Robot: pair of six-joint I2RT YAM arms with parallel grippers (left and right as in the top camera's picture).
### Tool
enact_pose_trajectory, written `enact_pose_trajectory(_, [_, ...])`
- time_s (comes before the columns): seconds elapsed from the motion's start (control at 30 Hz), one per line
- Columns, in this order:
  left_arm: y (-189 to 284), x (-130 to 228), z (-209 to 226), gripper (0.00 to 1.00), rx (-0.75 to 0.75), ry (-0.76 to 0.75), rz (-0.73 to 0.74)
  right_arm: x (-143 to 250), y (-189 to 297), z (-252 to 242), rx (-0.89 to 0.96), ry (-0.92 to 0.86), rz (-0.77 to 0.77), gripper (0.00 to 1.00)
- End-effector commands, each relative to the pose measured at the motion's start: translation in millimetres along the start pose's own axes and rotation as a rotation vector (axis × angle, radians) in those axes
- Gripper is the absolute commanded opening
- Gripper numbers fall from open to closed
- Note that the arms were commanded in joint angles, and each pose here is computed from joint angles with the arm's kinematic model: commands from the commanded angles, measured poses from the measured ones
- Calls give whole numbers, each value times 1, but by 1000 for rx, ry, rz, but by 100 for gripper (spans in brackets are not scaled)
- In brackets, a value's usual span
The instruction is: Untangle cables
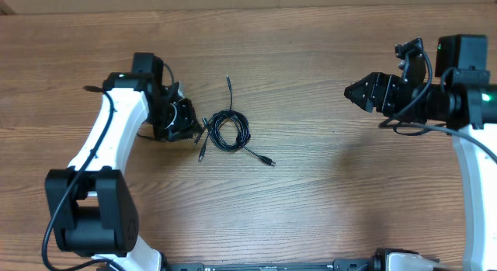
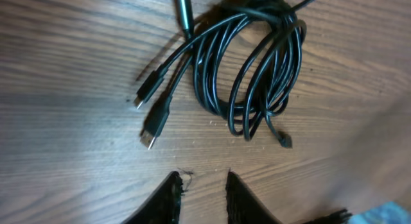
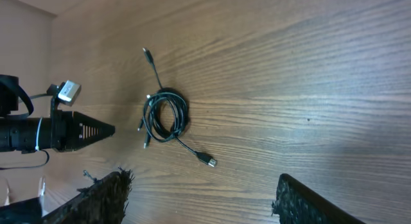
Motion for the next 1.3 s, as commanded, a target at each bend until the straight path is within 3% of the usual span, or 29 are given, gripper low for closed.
enact_pose_trajectory(0.0, [-14,-11,-10,47,-37,-58,-33,-3,-14,-4,-26,-20,41,73])
enact_pose_trajectory(0.37, [-53,-20,-37,52,-201,-204,-142,-7,-50,-18,-37,-76,151,72])
enact_pose_trajectory(0.57, [-82,-18,-32,34,-252,-189,-87,2,-73,3,-56,-86,228,66])
enact_pose_trajectory(0.7, [-101,-17,-25,11,-270,-176,-28,10,-99,21,-52,-85,290,62])
enact_pose_trajectory(0.77, [-105,-16,-23,4,-272,-173,-15,15,-112,29,-28,-90,314,58])
enact_pose_trajectory(0.87, [-105,-16,-22,4,-276,-172,-9,26,-138,37,48,-126,364,52])
enact_pose_trajectory(1.27, [-101,-19,-13,4,-382,-226,-39,58,-214,68,91,-186,469,47])
Point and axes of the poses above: each gripper's point midway between its finger pads, its own y axis back along the fingers, its own z axis along the line the jaws close on, x = y × z, the point moved 8 cm from there along y, back along the fingers, and after that the axes turned 2 degrees about y, right-handed, at the moved point
